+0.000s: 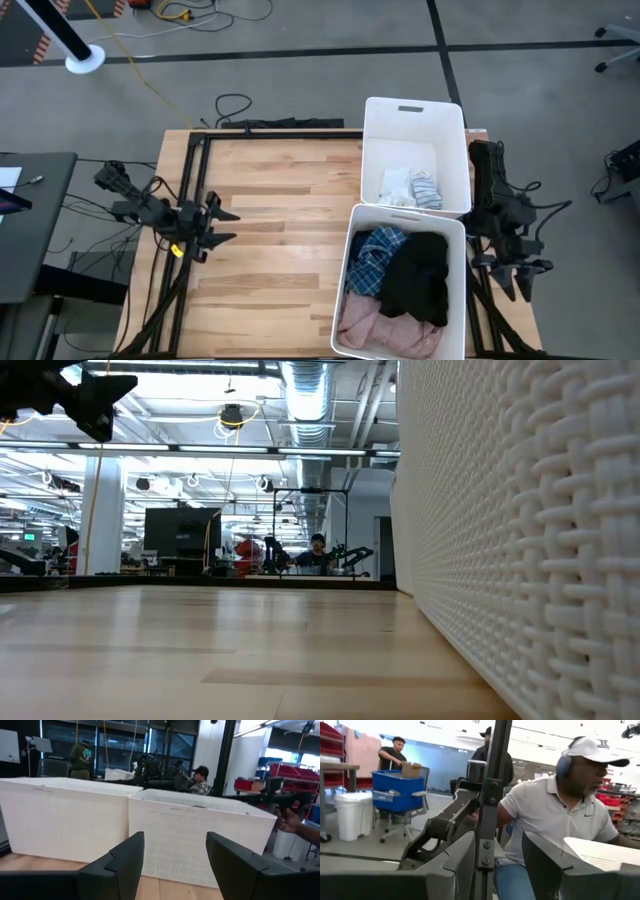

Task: Sort clothes
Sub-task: Return to Home Position

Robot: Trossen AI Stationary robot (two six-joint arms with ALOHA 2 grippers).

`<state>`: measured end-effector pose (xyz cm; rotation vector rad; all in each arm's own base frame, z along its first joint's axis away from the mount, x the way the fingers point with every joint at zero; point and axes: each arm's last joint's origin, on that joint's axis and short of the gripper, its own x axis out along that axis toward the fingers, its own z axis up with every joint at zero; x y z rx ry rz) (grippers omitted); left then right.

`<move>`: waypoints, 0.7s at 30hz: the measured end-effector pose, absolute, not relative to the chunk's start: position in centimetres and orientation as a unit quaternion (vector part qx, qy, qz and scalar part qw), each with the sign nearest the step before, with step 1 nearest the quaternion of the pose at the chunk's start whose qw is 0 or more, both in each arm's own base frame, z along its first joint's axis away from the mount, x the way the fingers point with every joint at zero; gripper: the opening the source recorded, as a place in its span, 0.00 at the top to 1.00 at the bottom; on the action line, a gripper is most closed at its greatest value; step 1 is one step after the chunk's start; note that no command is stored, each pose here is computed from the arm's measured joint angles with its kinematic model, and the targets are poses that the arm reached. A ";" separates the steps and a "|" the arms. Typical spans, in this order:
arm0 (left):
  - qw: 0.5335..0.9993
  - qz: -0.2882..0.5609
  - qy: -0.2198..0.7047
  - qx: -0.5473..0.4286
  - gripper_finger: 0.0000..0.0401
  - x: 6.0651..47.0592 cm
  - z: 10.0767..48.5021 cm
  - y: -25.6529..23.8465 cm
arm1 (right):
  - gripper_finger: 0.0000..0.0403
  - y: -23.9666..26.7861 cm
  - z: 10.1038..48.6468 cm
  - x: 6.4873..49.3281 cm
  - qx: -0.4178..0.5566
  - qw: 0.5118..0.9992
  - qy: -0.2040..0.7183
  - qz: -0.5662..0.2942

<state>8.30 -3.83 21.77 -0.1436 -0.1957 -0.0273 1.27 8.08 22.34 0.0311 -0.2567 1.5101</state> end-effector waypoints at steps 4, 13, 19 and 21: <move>0.993 -0.014 -0.089 -0.072 0.48 8.3 21.6 -3.8 | 0.56 8.1 22.1 1.3 0.001 0.721 -0.108 0.684; 0.993 -0.016 -0.078 -0.089 0.48 8.4 21.3 -3.9 | 0.56 8.3 20.9 1.3 -0.017 0.722 -0.043 0.690; 0.994 -0.015 -0.077 -0.080 0.48 8.4 21.3 -3.9 | 0.56 8.3 20.4 1.3 -0.071 0.719 -0.057 0.689; 0.995 -0.014 -0.072 -0.071 0.48 8.4 21.2 -3.9 | 0.56 8.3 20.2 1.3 -0.093 0.716 -0.069 0.688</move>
